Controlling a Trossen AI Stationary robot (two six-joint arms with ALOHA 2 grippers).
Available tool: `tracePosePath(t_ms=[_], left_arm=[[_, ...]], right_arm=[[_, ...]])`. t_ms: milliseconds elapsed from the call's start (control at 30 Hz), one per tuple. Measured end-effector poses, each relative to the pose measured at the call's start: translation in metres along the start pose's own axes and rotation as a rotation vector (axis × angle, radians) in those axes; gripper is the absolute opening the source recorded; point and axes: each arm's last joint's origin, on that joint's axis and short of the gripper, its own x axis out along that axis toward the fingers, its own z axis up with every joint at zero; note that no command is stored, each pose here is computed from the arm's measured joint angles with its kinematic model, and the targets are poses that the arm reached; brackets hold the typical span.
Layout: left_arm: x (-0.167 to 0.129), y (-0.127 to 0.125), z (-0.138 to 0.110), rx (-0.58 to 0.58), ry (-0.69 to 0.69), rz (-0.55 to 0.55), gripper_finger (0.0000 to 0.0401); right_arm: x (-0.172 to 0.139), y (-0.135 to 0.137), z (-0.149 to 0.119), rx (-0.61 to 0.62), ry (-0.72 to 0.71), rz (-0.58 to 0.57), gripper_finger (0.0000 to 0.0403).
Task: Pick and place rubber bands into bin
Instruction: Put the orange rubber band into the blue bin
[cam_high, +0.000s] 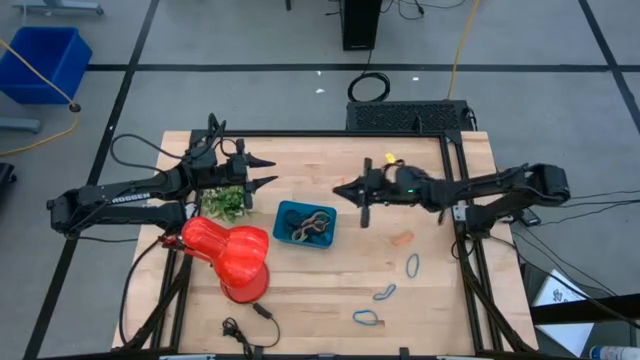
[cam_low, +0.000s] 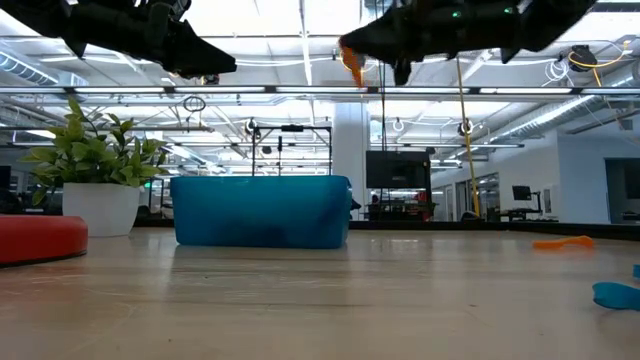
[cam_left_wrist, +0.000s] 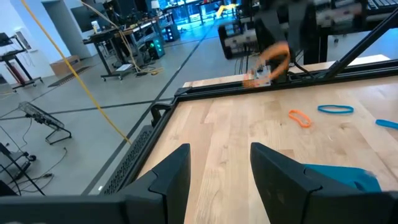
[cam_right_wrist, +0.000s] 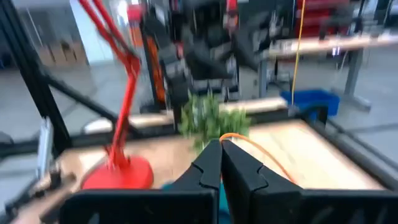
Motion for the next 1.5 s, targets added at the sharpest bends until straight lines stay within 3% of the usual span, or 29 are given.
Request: tracePosePath(t_ms=[200, 367, 567, 900, 1133, 1500], left_arm=[[0.000, 0.000, 0.000, 0.000, 0.000, 0.000, 0.0175], [0.000, 0.000, 0.000, 0.001, 0.002, 0.008, 0.0175], [0.000, 0.000, 0.000, 0.001, 0.003, 0.010, 0.0175], [0.000, 0.001, 0.000, 0.001, 0.008, 0.024, 0.0175], [0.000, 0.001, 0.000, 0.000, 0.007, 0.024, 0.0175], [0.000, 0.001, 0.000, -0.001, 0.008, 0.024, 0.0175]], right_arm=[[0.038, 0.008, -0.021, -0.017, 0.191, 0.031, 0.0000], [0.067, 0.018, -0.048, -0.022, 0.294, 0.136, 0.0000], [0.088, 0.023, -0.077, -0.025, 0.371, 0.142, 0.0000], [0.097, 0.019, -0.107, 0.021, 0.441, 0.119, 0.0000], [0.097, 0.018, -0.112, 0.022, 0.459, 0.118, 0.0002], [0.097, 0.016, -0.111, 0.075, 0.459, 0.099, 0.0051]])
